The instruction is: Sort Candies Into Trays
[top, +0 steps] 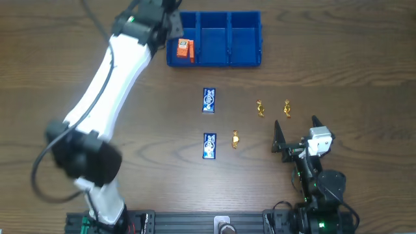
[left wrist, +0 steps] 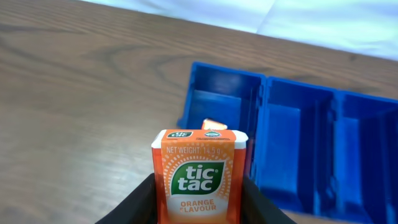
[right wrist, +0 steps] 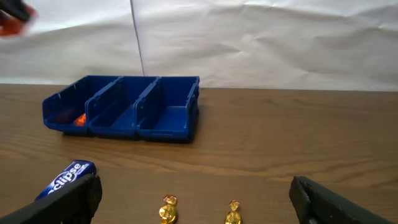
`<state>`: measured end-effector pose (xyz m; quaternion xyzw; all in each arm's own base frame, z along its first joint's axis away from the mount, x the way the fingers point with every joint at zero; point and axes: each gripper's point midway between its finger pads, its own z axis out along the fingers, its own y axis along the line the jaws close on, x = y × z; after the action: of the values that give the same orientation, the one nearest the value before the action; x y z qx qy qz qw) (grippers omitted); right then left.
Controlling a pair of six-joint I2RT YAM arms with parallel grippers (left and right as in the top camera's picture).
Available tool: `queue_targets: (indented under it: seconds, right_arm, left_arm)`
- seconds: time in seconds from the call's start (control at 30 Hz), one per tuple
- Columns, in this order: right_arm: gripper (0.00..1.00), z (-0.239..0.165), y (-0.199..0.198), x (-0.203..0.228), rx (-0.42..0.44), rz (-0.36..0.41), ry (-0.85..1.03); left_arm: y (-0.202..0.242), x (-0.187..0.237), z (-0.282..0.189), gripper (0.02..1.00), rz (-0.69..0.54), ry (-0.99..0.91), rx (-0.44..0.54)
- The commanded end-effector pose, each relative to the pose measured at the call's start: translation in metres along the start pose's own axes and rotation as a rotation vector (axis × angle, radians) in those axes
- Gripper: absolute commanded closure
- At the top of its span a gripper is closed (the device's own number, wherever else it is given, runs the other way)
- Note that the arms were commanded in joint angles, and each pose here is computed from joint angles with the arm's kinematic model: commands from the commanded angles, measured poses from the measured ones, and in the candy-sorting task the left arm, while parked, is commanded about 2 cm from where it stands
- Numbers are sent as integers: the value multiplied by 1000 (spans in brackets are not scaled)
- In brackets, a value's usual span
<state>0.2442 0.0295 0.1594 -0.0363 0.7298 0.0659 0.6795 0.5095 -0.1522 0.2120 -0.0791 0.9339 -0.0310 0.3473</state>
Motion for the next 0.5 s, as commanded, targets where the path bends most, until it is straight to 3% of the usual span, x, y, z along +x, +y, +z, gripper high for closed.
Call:
queue_targets:
  seconds: [0.03, 0.4, 0.5]
  right_arm:
    - [3, 0, 0, 2, -1, 9, 3]
    - [3, 0, 0, 2, -1, 9, 3]
    - [3, 0, 0, 2, -1, 9, 3]
  left_arm:
    - [-15, 10, 55, 715, 64, 77, 36]
    - [-17, 35, 100, 717, 116, 140, 40]
    - [-17, 35, 101, 678, 130, 142, 39]
